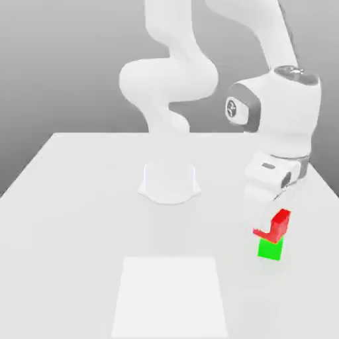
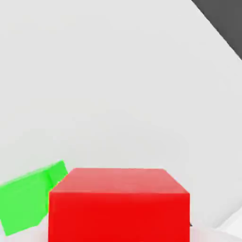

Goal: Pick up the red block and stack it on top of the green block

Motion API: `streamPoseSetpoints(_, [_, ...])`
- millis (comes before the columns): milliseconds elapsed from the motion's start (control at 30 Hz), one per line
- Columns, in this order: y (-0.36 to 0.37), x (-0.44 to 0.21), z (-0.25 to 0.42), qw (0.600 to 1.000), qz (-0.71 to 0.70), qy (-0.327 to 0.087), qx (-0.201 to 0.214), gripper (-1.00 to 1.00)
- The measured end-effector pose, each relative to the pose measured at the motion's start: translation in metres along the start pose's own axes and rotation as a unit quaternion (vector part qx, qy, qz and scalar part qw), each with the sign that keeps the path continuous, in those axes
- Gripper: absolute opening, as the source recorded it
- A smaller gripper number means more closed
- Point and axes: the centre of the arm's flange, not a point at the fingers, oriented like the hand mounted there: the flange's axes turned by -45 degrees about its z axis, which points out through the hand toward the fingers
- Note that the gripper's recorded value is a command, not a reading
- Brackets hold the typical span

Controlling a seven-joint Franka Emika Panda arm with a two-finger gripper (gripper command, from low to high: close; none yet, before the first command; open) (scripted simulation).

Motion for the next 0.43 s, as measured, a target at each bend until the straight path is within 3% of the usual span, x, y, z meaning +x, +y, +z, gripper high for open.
streamPoseSetpoints(133, [-0.039,-0.003,0.003,0.994,-0.109,-0.001,-0.002,-1.0])
streamPoseSetpoints(333, [-0.043,-0.004,0.053,0.992,-0.122,-0.002,-0.003,-1.0])
streamPoseSetpoints(367, [-0.043,-0.005,0.06,0.993,-0.122,-0.002,-0.003,1.0])
streamPoseSetpoints(433, [-0.043,-0.005,0.06,0.993,-0.122,-0.002,-0.003,1.0])
